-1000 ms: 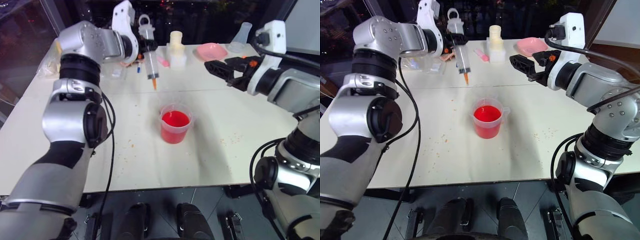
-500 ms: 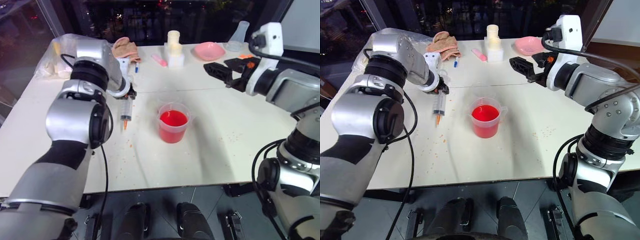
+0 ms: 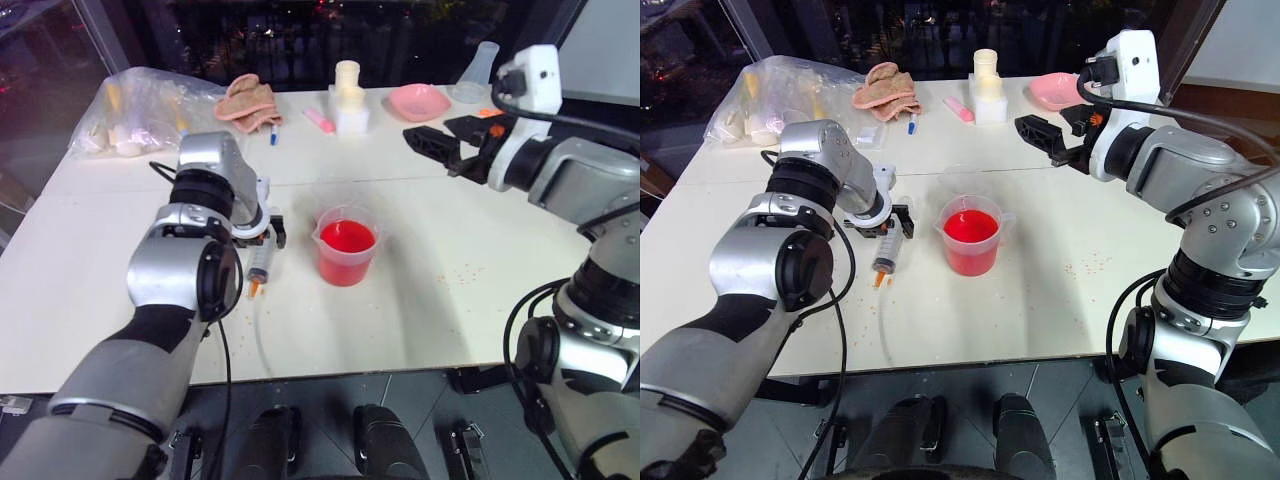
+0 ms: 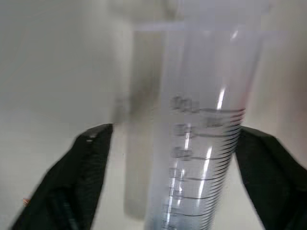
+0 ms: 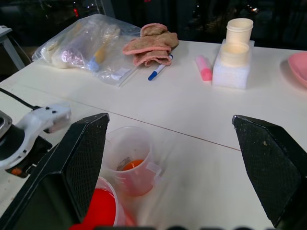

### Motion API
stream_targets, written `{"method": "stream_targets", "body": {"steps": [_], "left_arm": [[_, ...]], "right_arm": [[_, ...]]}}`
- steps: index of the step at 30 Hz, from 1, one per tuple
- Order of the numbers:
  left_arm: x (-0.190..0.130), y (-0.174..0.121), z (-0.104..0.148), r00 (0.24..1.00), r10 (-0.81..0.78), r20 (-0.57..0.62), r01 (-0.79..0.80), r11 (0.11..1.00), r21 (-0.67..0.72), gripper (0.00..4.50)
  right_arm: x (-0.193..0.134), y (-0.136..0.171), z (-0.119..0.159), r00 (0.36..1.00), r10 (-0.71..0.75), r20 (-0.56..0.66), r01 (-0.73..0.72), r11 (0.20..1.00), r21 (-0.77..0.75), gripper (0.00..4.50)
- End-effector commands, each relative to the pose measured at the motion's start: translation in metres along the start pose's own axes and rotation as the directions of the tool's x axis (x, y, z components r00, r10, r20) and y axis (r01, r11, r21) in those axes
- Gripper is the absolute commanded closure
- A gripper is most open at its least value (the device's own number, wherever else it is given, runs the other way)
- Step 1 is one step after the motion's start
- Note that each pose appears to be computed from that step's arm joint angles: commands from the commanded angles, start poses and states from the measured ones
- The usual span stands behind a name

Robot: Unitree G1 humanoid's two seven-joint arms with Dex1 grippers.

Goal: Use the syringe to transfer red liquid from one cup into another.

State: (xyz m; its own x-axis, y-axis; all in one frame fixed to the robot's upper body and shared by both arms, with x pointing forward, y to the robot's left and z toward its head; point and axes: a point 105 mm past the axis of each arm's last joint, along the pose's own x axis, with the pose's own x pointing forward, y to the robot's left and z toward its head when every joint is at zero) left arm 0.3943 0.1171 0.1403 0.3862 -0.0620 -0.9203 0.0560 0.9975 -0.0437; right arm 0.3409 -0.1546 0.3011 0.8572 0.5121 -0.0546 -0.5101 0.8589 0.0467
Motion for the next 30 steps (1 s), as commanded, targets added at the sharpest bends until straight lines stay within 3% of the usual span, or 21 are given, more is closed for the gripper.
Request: {"method": "stream_targets", "body": {"steps": [1, 7, 9, 14, 16, 20, 24, 30], "left_arm": [[-0.016, 0.001, 0.014, 0.996, 0.014, 0.09, -0.016, 1.0, 0.015, 0.04], [-0.044, -0.013, 0.031, 0.932, -0.212, 0.293, 0.224, 0.975, -0.006, 0.04], [-0.058, -0.004, 0.036, 0.888, -0.211, 0.409, 0.221, 0.975, 0.023, 0.04], [-0.083, 0.005, 0.032, 0.777, -0.344, 0.528, 0.333, 0.935, 0.119, 0.04], [-0.087, 0.008, 0.027, 0.763, -0.356, 0.539, 0.319, 0.933, 0.165, 0.04], [-0.097, 0.018, -0.002, 0.726, -0.434, 0.533, 0.292, 0.897, 0.333, 0.04], [-0.099, 0.029, -0.02, 0.719, -0.443, 0.535, 0.273, 0.888, 0.369, 0.04], [-0.098, 0.043, -0.063, 0.725, -0.492, 0.483, 0.294, 0.854, 0.428, 0.04]], "right_arm": [[-0.005, -0.001, 0.009, 0.999, -0.011, 0.041, 0.012, 1.0, -0.022, 0.21], [-0.005, -0.001, 0.008, 0.999, -0.007, 0.038, 0.008, 1.0, -0.028, 0.21], [-0.004, -0.001, 0.006, 0.999, -0.002, 0.036, 0.003, 0.999, -0.032, 0.21], [-0.004, 0.002, -0.003, 0.999, 0.048, -0.016, -0.049, 0.996, -0.071, 0.21], [-0.006, 0.004, -0.007, 0.996, 0.078, -0.043, -0.082, 0.992, -0.096, 0.21], [-0.027, 0.024, -0.027, 0.945, 0.276, -0.177, -0.311, 0.926, -0.212, 0.21], [-0.042, 0.038, -0.039, 0.87, 0.418, -0.263, -0.477, 0.85, -0.226, 0.21], [-0.048, 0.039, -0.057, 0.805, 0.481, -0.348, -0.57, 0.789, -0.228, 0.21]]}}
